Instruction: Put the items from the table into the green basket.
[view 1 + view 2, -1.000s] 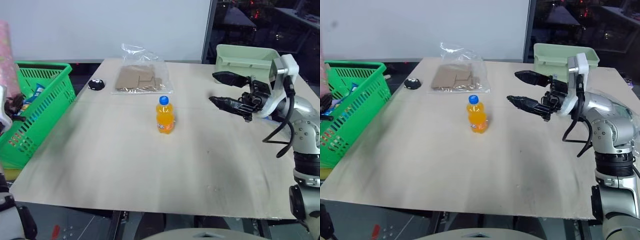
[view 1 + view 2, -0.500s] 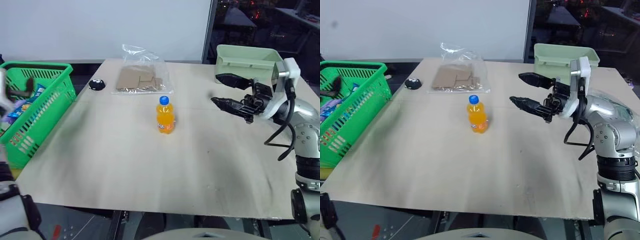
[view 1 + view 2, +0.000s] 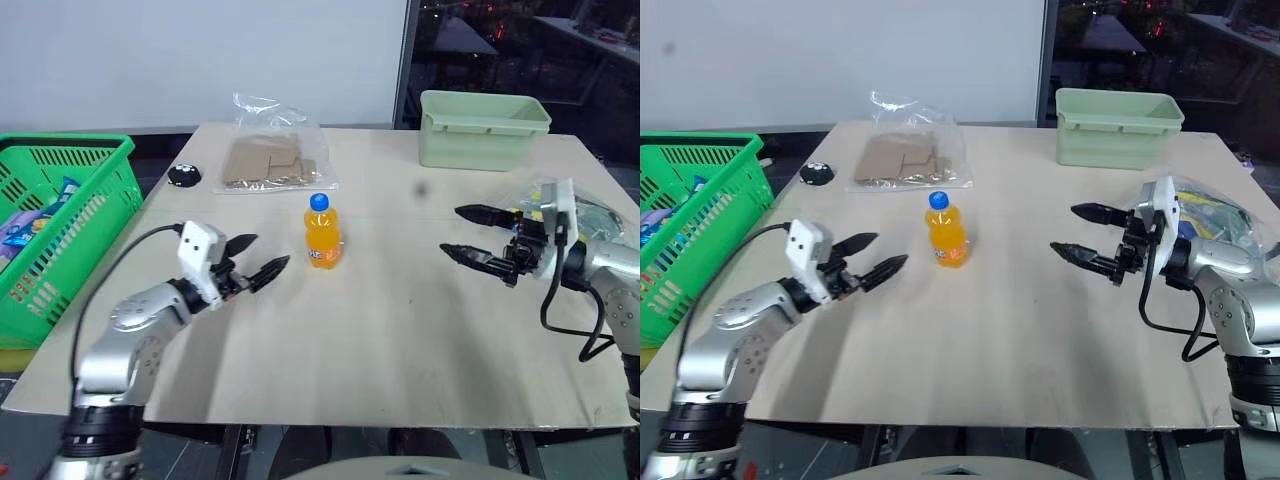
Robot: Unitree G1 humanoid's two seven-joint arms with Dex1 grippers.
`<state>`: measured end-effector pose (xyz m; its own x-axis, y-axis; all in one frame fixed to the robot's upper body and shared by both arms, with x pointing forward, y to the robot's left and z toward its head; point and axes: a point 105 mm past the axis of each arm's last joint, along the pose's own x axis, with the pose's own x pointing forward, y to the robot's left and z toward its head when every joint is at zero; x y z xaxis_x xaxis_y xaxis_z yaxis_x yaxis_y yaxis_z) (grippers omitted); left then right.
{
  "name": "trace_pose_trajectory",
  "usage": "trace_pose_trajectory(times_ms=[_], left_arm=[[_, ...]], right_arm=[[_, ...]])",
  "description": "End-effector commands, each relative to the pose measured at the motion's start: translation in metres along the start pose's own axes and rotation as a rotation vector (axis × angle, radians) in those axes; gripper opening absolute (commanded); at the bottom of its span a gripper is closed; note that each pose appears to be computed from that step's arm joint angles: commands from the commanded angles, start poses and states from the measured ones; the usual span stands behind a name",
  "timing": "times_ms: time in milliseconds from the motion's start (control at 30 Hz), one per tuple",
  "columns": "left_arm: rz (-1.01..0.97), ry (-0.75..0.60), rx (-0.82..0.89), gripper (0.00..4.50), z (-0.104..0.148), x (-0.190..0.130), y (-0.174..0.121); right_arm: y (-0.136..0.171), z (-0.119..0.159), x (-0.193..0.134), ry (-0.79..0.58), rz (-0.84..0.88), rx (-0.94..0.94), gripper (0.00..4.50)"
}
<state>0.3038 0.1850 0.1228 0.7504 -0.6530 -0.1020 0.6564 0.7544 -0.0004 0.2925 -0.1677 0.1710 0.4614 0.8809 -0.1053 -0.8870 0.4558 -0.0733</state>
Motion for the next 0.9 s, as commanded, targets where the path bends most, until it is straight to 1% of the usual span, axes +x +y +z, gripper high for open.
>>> trace_pose_trajectory(times_ms=[33, 167, 367, 600, 700, 733, 767, 900], left_arm=[[-0.032, -0.011, 0.038, 4.48, 0.0, 0.02, -0.006], [-0.018, -0.042, 0.038, 4.48, 0.0, 0.044, -0.004], [0.016, -0.045, 0.062, 4.48, -0.006, 0.08, 0.004], [0.03, -0.065, 0.119, 4.48, -0.005, 0.098, 0.012], [0.047, -0.106, 0.134, 3.73, 0.002, 0.098, 0.015], [0.053, -0.116, 0.137, 3.21, 0.004, 0.098, 0.016], [0.059, -0.123, 0.134, 3.01, 0.006, 0.097, 0.017], [0.075, -0.138, 0.121, 3.0, 0.01, 0.09, 0.02]], right_arm=[[-0.002, -0.002, -0.007, 0.04, -0.028, -0.076, 4.5], [0.002, -0.001, -0.011, 0.032, -0.039, -0.081, 4.5], [0.009, 0.002, -0.014, 0.016, -0.066, -0.078, 4.5], [0.009, 0.005, -0.018, 0.009, -0.09, -0.079, 4.5], [0.011, 0.004, -0.018, 0.01, -0.093, -0.076, 4.5], [0.011, 0.003, -0.018, 0.011, -0.092, -0.075, 4.5], [0.012, 0.003, -0.018, 0.011, -0.092, -0.075, 4.5], [0.011, 0.003, -0.015, 0.002, -0.087, -0.072, 4.5]])
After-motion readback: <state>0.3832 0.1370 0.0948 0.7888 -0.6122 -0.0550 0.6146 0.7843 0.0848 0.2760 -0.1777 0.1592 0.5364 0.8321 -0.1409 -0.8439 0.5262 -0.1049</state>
